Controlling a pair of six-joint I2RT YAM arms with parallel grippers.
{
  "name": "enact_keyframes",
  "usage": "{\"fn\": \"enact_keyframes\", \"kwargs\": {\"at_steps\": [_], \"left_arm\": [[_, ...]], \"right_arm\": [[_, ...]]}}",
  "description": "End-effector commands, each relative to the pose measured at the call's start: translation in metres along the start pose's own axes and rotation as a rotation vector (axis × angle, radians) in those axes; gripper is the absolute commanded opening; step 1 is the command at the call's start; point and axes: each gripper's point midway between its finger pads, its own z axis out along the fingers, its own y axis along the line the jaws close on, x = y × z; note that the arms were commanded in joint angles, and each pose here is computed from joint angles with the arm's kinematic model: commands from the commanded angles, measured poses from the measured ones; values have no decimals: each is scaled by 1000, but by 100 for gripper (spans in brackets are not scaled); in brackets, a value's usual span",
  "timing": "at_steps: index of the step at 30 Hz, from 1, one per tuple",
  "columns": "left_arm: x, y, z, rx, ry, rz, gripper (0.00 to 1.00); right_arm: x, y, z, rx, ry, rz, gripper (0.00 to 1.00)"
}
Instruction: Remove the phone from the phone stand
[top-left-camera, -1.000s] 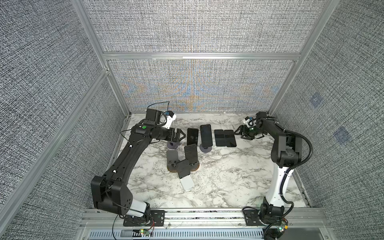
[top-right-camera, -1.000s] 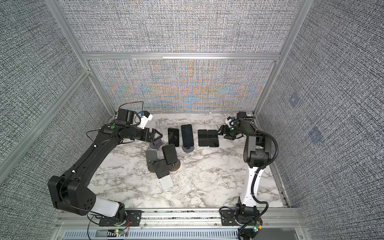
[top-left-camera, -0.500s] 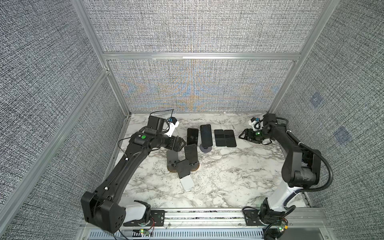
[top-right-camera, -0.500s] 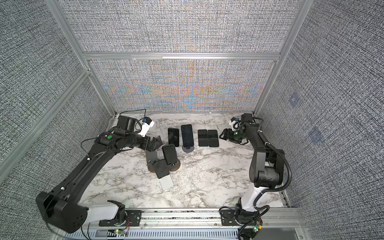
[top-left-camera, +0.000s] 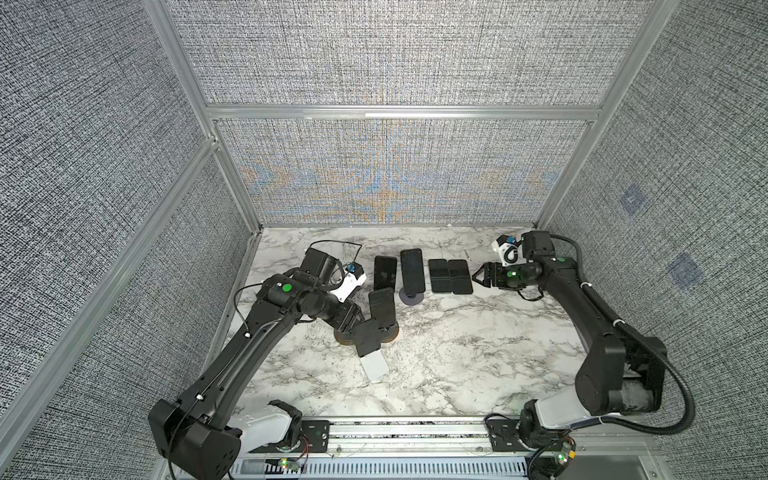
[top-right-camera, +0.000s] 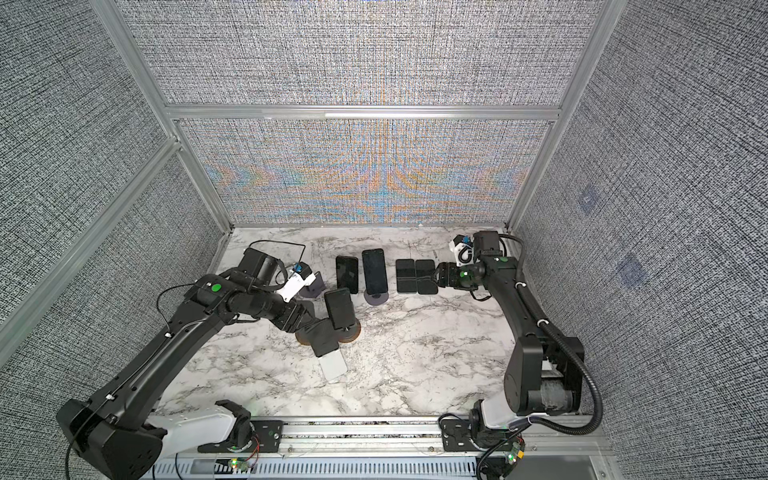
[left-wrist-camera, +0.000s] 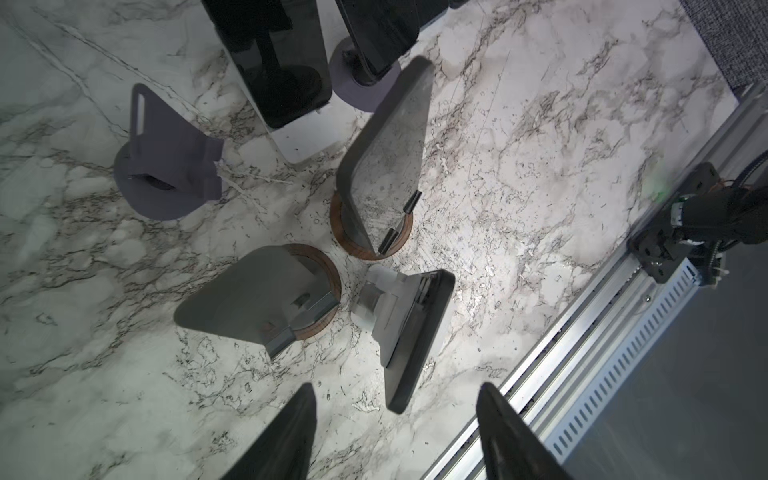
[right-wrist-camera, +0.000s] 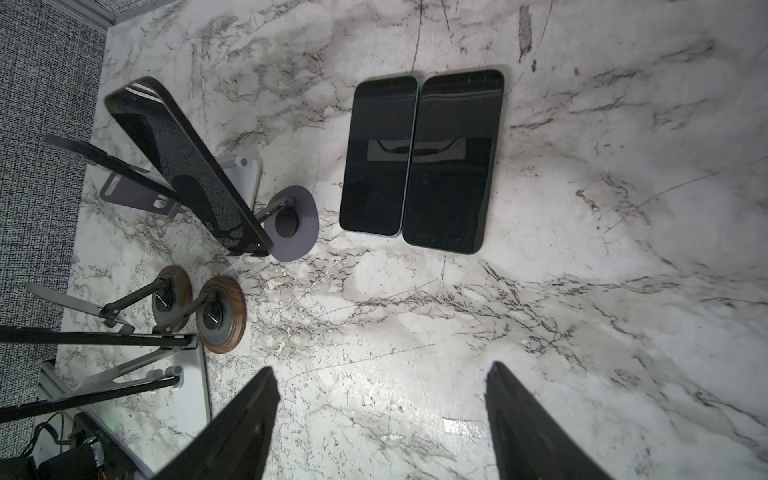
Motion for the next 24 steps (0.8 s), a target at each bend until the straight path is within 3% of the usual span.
{"fn": "enact_keyframes", "kwargs": {"at_steps": [1,10,17,22,24], "left_arm": [[-4,-4,8,28,-11,38,63],[3,-9,20,46,7,51,62],[11,-11,29,64,33,49,40],[12,-10,31,61,34,54,33],[13,-10,32,58,35,58,25]], "right_arm": [[2,-2,-8,36,-5,-24,74],[2,2,-12,23,-12,-42,74],[0,4,-12,14,-19,-42,73],[3,3,-13,18,-14,-43,73],[3,3,-12,18,-14,-42,73]]}}
